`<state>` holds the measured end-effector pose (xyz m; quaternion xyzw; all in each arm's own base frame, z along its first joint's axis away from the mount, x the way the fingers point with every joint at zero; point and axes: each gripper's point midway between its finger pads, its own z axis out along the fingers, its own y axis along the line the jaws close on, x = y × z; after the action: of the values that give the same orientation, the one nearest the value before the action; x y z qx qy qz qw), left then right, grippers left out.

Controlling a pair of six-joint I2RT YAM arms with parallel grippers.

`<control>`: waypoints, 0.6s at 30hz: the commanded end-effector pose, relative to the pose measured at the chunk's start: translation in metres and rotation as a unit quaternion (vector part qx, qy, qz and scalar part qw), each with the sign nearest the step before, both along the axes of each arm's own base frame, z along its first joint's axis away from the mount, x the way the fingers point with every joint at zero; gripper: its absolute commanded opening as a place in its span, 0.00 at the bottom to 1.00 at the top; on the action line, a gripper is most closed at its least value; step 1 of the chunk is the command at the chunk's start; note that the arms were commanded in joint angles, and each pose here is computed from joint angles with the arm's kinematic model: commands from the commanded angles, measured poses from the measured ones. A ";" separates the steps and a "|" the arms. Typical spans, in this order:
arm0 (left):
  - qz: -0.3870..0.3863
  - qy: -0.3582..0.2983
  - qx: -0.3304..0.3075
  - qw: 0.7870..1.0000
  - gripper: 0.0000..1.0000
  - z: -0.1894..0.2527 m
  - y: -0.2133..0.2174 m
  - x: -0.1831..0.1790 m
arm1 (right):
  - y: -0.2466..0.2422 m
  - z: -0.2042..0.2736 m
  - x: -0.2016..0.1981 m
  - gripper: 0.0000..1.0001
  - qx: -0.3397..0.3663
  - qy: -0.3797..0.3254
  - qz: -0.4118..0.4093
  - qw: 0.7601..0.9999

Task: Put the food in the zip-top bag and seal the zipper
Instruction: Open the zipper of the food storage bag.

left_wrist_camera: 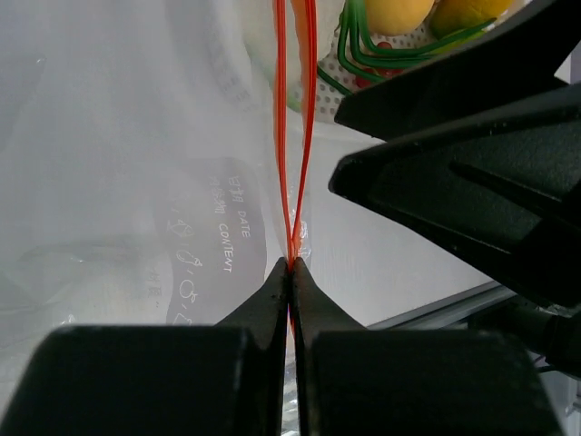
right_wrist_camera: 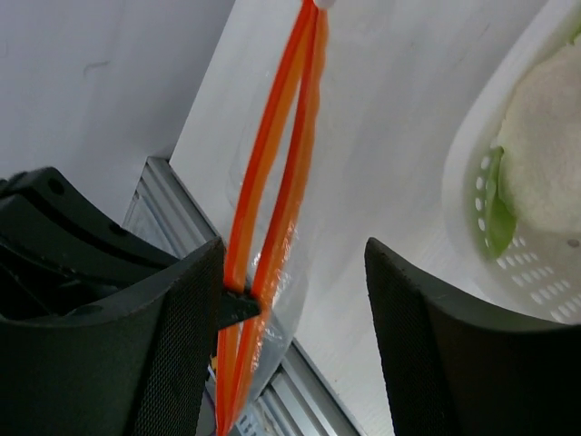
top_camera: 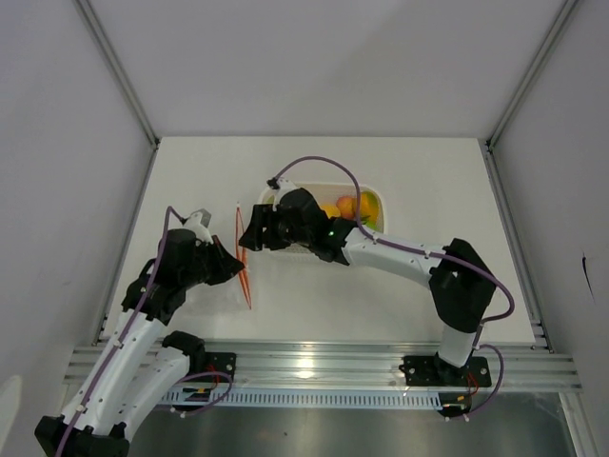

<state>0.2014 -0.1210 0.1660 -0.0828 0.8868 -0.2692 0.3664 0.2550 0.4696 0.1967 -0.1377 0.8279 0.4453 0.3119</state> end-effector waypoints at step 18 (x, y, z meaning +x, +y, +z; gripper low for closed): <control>-0.021 -0.012 -0.007 1.000 0.01 0.005 -0.006 -0.001 | 0.025 -0.015 0.022 0.52 -0.082 -0.023 -0.048 0.995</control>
<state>0.1993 -0.1239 0.1633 -0.0788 0.8887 -0.2750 0.3582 0.2703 0.4916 0.1756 -0.1323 0.8576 0.3822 0.3178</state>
